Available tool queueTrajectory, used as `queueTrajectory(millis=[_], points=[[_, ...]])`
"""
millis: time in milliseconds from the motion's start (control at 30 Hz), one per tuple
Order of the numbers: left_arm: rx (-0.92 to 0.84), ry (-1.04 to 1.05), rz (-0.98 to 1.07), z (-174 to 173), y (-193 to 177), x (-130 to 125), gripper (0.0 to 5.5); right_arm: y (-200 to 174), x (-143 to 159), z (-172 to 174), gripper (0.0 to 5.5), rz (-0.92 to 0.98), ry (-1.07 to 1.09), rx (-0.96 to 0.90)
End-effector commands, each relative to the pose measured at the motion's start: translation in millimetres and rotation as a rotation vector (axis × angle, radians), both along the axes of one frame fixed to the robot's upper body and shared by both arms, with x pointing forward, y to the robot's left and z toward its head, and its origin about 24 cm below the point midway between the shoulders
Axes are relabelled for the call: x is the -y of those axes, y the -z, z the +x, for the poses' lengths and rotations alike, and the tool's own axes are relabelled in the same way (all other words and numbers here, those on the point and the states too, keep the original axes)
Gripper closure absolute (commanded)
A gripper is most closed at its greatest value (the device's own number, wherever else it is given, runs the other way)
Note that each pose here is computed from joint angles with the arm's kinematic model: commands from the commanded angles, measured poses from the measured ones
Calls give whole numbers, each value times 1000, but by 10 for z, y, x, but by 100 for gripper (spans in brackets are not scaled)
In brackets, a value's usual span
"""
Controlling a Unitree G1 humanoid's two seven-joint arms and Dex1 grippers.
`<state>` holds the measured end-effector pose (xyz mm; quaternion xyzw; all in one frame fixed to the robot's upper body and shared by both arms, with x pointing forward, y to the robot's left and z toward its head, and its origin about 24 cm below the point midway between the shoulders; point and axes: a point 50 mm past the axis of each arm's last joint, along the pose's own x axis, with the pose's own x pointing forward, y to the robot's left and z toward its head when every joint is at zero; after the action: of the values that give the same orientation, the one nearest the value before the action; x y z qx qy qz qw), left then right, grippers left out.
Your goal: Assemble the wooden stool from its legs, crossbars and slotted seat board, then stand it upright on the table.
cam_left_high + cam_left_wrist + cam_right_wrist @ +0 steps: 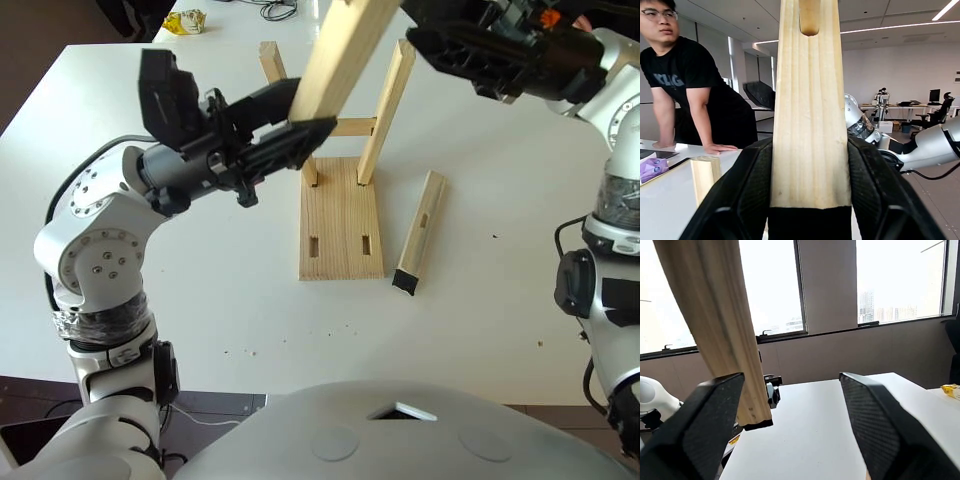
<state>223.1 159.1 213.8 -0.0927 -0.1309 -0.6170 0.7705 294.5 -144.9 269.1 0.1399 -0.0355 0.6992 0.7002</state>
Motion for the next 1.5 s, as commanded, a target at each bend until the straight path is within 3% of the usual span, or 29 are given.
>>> queueTrajectory(millis=[33, 433, 1400, 1500], points=[[11, 25, 49, -16, 68, 5, 346, -161, -2, -47, 199, 15, -50, -7], [10, 62, 37, 0, 75, 18, 346, -58, 9, -149, 199, -92, -98, 106], [-14, 58, 126, 52, 260, -19, 346, -309, -34, -200, 199, -4, -162, 122], [-13, 56, 127, 49, 264, -19, 346, -316, -63, -220, 235, -6, -178, 122]])
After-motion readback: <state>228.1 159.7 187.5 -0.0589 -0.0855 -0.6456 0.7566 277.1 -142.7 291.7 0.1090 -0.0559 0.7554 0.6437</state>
